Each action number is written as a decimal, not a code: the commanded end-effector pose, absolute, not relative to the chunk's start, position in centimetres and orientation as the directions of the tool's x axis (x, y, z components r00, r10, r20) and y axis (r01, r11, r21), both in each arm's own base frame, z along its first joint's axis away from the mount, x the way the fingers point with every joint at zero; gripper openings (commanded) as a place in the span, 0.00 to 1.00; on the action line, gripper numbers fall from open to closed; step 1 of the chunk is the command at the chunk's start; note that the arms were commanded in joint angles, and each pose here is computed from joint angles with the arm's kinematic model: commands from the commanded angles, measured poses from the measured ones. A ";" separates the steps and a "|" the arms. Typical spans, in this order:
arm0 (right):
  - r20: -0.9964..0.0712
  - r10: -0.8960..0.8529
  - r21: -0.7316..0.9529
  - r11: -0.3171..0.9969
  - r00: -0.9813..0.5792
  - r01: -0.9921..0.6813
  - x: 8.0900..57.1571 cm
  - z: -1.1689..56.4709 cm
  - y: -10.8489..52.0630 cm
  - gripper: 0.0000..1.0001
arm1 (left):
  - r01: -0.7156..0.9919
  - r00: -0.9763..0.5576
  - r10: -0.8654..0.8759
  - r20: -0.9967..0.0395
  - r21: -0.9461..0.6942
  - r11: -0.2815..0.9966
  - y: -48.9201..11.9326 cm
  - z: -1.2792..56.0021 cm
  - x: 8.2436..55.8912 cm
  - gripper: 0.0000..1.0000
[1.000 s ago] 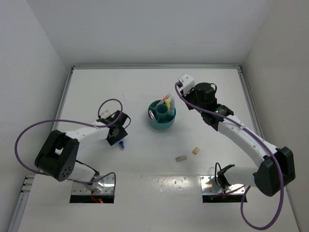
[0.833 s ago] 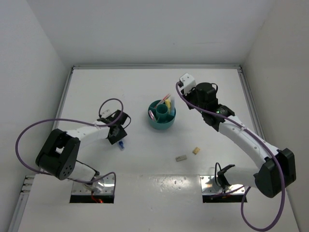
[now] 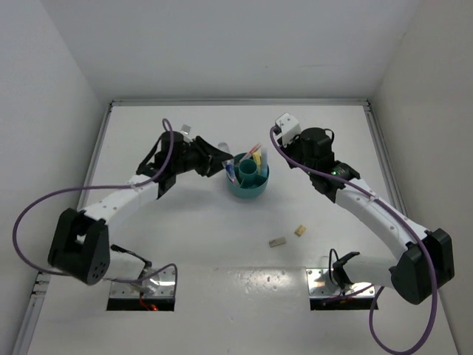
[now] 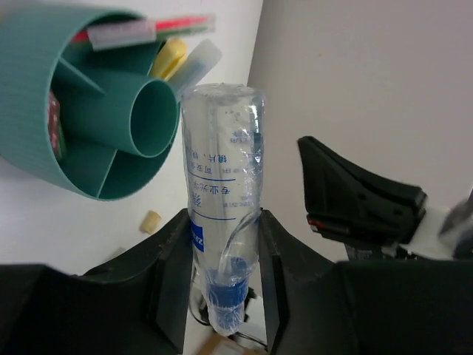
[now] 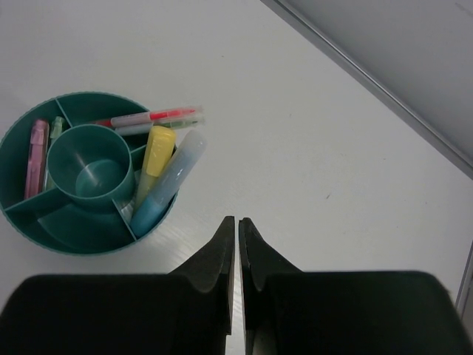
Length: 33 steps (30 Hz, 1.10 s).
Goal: Sort the stationery into containers
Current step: Place the stationery into the container
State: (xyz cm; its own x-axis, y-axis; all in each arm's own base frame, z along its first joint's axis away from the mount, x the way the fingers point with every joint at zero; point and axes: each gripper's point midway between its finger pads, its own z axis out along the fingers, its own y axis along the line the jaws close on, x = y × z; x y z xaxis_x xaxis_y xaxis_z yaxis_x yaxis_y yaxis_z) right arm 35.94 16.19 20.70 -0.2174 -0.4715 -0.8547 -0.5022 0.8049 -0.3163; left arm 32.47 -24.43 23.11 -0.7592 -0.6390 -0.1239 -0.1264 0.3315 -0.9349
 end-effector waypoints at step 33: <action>-0.877 -0.452 -0.332 0.817 -0.164 -0.472 36.2 21.9 16.0 0.05 | -0.379 -0.652 -0.580 0.488 -0.873 -0.307 -33.5 27.6 32.0 0.00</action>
